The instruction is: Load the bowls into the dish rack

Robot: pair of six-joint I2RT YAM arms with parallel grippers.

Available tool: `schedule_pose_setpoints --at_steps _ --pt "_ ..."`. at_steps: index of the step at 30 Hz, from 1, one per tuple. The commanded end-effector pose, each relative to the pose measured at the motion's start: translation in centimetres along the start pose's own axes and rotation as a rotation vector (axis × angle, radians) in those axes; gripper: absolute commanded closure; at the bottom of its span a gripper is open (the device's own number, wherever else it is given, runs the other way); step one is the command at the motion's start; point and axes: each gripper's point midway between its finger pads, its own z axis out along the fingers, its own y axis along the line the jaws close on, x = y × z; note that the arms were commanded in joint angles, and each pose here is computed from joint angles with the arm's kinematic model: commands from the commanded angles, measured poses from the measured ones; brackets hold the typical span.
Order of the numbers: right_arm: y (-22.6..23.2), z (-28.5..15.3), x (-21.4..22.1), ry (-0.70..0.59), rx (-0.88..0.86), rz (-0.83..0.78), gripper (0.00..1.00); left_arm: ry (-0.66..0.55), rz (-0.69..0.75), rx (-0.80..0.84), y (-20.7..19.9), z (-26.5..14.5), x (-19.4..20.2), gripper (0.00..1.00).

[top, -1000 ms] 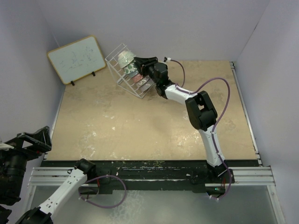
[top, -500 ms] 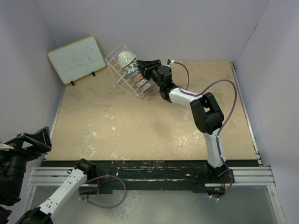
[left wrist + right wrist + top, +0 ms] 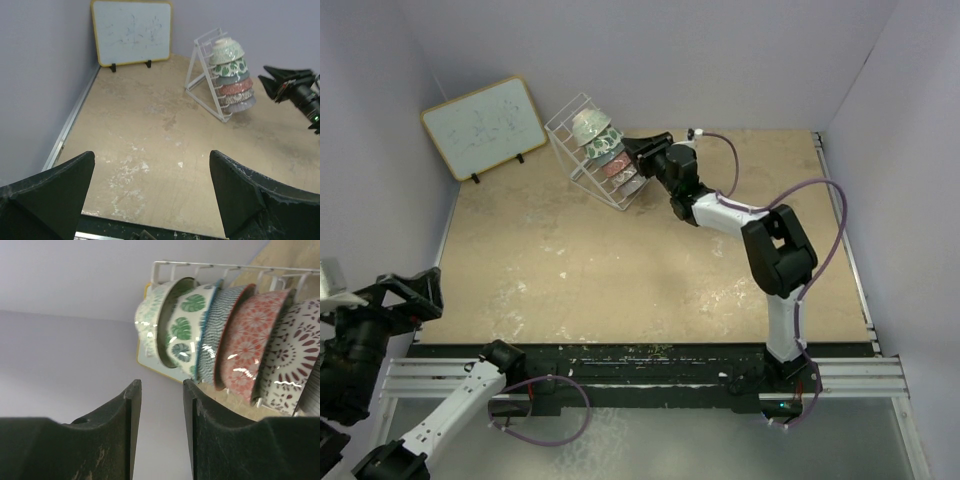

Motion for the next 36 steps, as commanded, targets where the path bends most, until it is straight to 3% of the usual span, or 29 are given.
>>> schedule_pose_setpoints --at_steps 1,6,12,16,23,31,36 --pt "6.5 -3.2 -2.3 -0.062 -0.111 -0.169 0.58 0.125 0.044 0.078 -3.9 3.3 2.2 0.01" --pt "6.2 -5.8 -2.6 -0.043 -0.065 -0.346 0.58 0.197 0.068 0.121 -6.1 5.3 3.8 0.01" --pt "6.3 -9.8 -4.9 -0.069 0.062 -0.655 0.57 0.386 0.106 0.246 -10.9 8.6 8.2 0.01" --pt "5.1 -12.6 -5.8 -0.044 0.146 -0.791 0.56 0.394 0.078 0.289 -12.8 10.2 8.9 0.01" --pt "3.0 -16.2 -6.3 -0.027 0.195 -0.853 0.51 0.385 0.039 0.252 -13.5 12.2 9.6 0.01" --pt "2.7 -16.7 -5.9 0.003 0.192 -0.870 0.50 0.404 -0.052 -0.045 -9.8 13.6 10.8 0.01" --pt "2.6 -16.9 -5.9 0.002 0.192 -0.876 0.50 0.391 -0.054 -0.117 -8.6 13.7 10.9 0.01"
